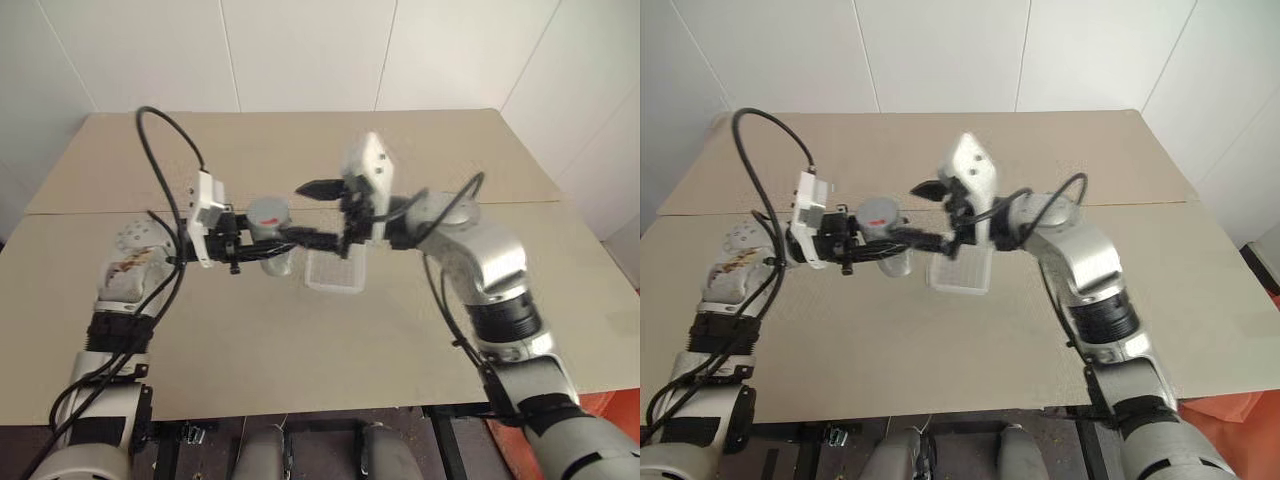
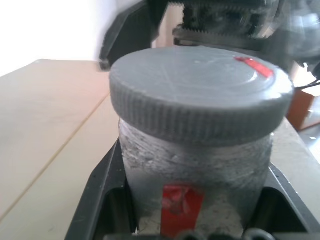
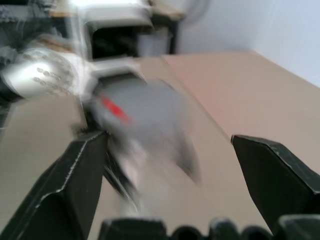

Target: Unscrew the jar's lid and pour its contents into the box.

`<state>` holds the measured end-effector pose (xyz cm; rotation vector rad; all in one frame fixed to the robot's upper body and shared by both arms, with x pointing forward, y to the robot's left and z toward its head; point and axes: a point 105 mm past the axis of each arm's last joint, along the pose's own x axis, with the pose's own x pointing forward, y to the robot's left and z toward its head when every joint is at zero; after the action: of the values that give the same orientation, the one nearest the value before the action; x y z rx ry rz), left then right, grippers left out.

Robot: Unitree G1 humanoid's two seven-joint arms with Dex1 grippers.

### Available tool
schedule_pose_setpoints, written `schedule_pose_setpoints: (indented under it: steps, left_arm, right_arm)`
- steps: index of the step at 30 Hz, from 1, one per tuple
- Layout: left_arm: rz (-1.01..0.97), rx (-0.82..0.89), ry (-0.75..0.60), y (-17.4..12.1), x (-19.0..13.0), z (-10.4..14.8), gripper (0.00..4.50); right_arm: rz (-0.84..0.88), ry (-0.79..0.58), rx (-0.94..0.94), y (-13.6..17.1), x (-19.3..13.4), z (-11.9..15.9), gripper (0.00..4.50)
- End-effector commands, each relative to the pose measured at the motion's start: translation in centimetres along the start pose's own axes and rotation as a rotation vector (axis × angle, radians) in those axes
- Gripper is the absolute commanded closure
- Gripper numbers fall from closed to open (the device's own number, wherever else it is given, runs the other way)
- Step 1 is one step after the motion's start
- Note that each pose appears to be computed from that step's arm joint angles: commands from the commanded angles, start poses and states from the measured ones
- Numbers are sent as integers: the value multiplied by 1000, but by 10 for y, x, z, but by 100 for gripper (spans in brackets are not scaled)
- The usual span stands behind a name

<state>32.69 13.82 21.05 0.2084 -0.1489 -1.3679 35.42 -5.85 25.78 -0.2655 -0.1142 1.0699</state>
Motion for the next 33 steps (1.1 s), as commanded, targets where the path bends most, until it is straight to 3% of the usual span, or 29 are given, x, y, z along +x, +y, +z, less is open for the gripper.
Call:
schedule_pose_setpoints:
  steps: [1,5,10,14,20,33]
  left_arm:
    - [-38,50,-28,-5,-2,14,253]
    - [-48,50,-32,-4,1,14,253]
    - [-89,45,-65,-1,19,13,253]
    - [-126,49,-69,0,28,13,253]
    - [-166,60,-69,-1,31,15,253]
    - [-148,66,-61,1,26,16,253]
  right_arm:
    - [-92,-58,-28,-19,-25,15,3]
    - [-46,-79,-49,-8,-30,22,3]
    - [186,-161,-64,48,-10,46,3]
    - [223,-166,-74,68,9,52,3]
    - [72,-100,-92,59,42,46,3]
    - [108,-84,-83,67,46,43,3]
